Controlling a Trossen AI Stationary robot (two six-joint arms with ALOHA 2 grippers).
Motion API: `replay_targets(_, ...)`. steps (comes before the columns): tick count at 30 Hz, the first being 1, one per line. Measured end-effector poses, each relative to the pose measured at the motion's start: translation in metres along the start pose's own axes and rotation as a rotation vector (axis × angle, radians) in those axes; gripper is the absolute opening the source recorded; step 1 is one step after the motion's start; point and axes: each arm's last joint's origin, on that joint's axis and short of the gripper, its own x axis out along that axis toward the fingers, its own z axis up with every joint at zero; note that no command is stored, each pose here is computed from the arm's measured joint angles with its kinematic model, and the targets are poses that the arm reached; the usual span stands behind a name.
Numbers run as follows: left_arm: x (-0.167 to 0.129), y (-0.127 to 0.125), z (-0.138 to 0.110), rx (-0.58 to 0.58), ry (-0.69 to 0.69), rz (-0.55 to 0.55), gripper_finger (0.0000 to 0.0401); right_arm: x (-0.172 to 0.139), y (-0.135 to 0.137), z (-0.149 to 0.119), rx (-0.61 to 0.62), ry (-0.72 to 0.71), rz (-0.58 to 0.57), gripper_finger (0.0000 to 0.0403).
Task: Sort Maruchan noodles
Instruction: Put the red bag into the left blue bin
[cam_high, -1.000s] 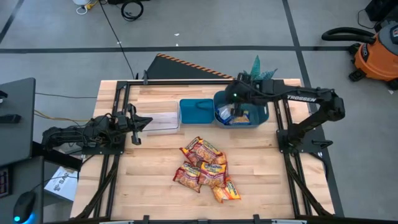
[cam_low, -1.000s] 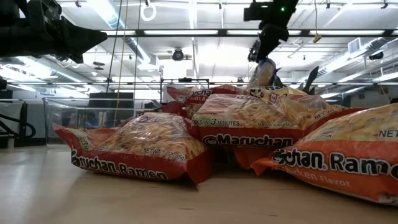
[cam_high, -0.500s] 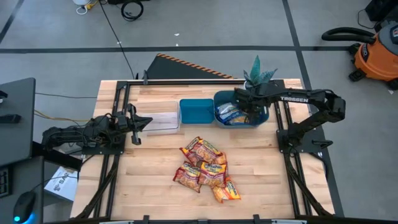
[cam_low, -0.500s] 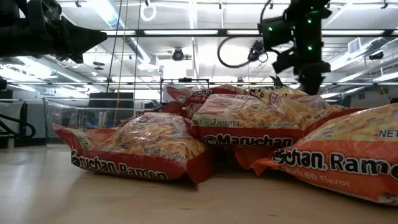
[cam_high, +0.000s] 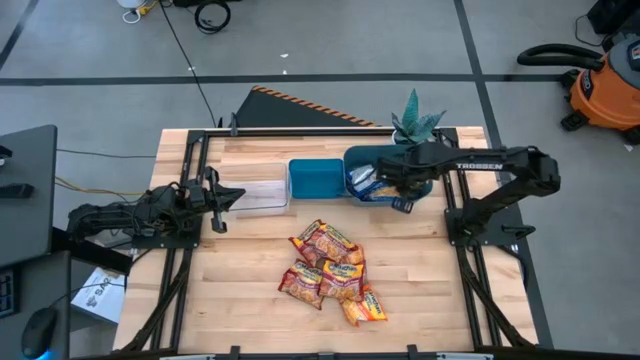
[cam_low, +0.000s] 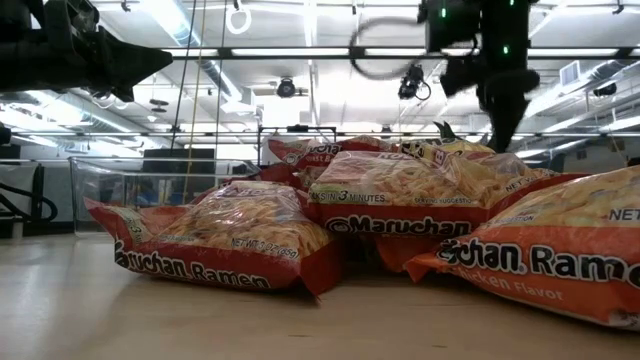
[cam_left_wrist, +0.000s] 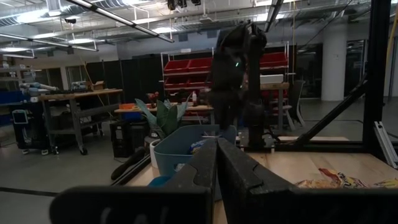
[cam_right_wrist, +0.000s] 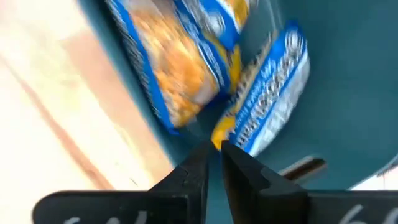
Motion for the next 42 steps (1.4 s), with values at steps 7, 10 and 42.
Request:
replay_targets(7, 0.000, 0.000, 0.000, 0.000, 0.000, 0.000, 0.0018, -0.029, 0.027, 0.002, -0.039, -0.209, 0.110, 0.0051)
replay_targets(10, 0.000, 0.000, 0.000, 0.000, 0.000, 0.000, 0.0018, -0.035, 0.050, 0.007, -0.110, -0.338, 0.228, 0.0051)
replay_targets(42, 0.001, 0.000, -0.001, 0.002, 0.008, -0.001, 0.0018, -0.037, 0.167, 0.081, -0.416, -0.784, 0.562, 0.0050)
